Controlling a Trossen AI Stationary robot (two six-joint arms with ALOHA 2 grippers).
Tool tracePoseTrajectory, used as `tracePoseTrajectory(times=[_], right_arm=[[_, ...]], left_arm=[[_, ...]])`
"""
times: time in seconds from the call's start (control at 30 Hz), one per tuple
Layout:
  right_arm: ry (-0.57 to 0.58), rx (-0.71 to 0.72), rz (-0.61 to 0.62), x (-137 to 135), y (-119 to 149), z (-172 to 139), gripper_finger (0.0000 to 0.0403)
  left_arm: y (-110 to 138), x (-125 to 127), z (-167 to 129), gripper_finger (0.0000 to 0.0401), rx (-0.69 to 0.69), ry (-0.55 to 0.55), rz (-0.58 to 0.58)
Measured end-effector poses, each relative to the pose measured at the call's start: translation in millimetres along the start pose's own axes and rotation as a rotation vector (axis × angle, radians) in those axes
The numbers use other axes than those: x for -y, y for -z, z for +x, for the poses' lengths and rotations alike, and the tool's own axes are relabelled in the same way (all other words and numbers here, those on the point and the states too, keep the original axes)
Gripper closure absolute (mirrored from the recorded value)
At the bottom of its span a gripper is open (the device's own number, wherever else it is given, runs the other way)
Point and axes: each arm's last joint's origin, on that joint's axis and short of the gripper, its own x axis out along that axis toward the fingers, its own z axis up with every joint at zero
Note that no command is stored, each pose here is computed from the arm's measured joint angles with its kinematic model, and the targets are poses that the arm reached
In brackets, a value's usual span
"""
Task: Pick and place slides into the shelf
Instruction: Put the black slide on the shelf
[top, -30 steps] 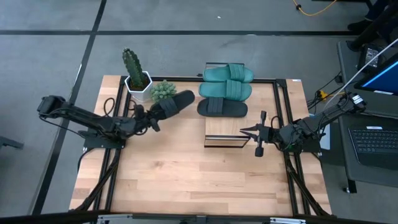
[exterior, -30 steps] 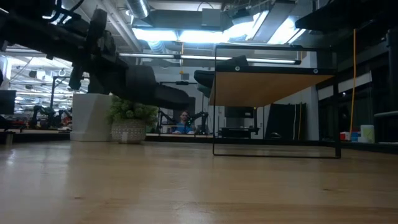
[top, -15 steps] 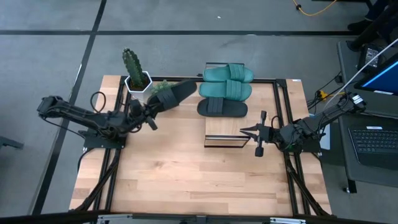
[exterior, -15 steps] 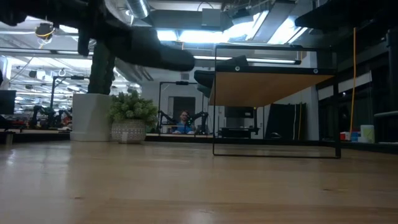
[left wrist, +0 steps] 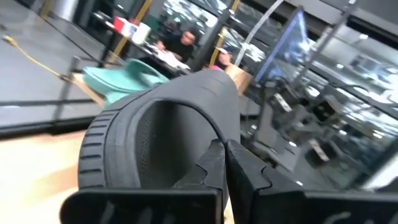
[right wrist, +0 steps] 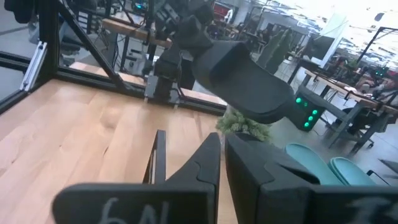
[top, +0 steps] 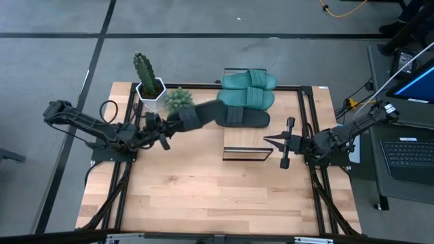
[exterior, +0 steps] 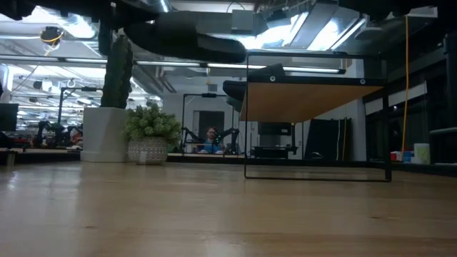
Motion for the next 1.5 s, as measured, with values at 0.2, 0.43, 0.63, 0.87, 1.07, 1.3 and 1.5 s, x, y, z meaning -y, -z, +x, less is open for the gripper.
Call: tracePoseTrajectory(times=[0.2, 0.43, 0.63, 0.87, 1.07, 1.3, 1.5], right_arm=[[0.000, 0.001, 0.001, 0.1, -0.1, -0.1, 0.0375], [-0.001, 0.001, 0.005, 0.0, -0.1, -0.1, 0.0375], [-0.003, 0.001, 0.002, 0.0, 0.0, -0.1, 0.0375], [-0.003, 0.001, 0.000, 0.0, 0.0, -0.1, 0.0375], [-0.003, 0.001, -0.001, -0.1, 0.0, -0.1, 0.0375], [0.009, 0.040, -0.036, 1.3, -4.6, -0.3, 0.0375], [0.034, 0.098, -0.102, 3.7, -11.4, -0.9, 0.0375]], left_arm=[[-2.5, 15.5, 9.7, 0.0401, -0.052, 0.084, -0.008], [-10.8, 34.8, 26.7, 0.0401, -0.094, 0.149, -0.003], [1.0, 36.9, 48.5, 0.0401, -0.187, 0.158, -0.070], [0.6, 42.6, 76.9, 0.0401, -0.257, 0.219, -0.095], [-0.6, 46.2, 101.5, 0.0401, -0.304, 0.249, -0.120], [6.1, 42.0, 122.4, 0.0401, -0.365, 0.245, -0.169], [12.6, 39.6, 130.7, 0.0401, -0.393, 0.238, -0.221]])
